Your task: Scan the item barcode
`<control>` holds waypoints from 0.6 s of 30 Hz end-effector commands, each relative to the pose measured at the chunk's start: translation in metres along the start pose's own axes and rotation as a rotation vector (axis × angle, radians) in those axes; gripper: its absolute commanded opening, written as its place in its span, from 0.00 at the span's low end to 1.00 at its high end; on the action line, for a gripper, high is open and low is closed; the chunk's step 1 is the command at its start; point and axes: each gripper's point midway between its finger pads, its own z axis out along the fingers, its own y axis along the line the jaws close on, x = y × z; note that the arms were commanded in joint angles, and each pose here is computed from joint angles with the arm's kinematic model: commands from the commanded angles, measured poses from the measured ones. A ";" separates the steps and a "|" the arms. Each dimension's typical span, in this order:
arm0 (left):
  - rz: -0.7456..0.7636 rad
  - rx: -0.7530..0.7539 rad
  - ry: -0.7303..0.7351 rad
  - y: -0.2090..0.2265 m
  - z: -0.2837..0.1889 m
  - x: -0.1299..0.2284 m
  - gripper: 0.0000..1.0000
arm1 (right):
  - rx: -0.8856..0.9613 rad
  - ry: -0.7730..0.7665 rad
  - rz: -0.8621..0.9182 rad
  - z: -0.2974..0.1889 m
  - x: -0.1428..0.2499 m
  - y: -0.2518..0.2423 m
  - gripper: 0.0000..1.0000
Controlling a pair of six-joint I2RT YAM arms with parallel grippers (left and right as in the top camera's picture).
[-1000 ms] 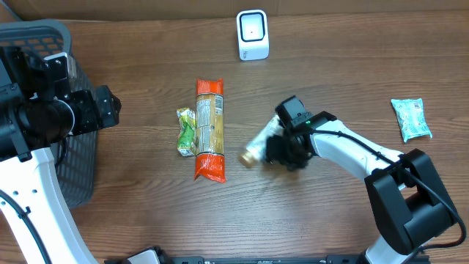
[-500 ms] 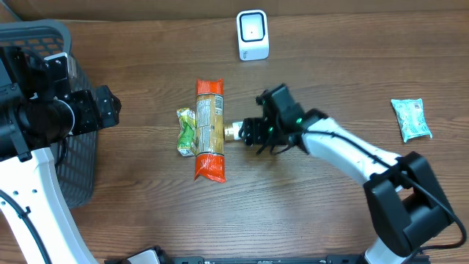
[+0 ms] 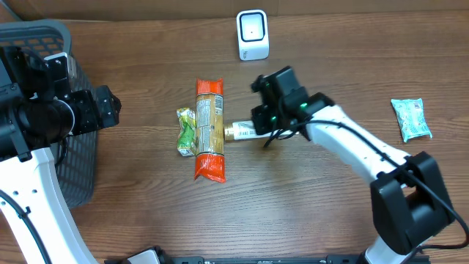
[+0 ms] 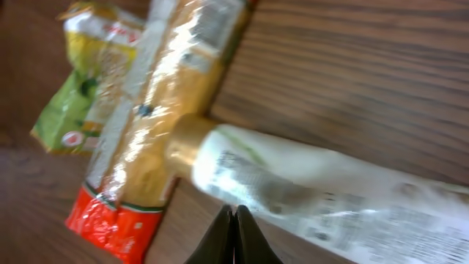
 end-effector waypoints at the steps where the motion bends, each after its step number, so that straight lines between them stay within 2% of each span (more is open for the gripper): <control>1: 0.016 0.007 0.001 0.000 0.000 -0.001 0.99 | 0.052 0.016 0.012 0.012 0.007 -0.001 0.04; 10: 0.016 0.007 0.001 0.000 0.000 -0.001 1.00 | 0.066 0.013 0.053 0.025 0.007 -0.006 0.04; 18: 0.016 0.007 0.001 0.000 0.000 -0.001 1.00 | 0.074 0.096 0.146 0.058 0.030 -0.018 0.04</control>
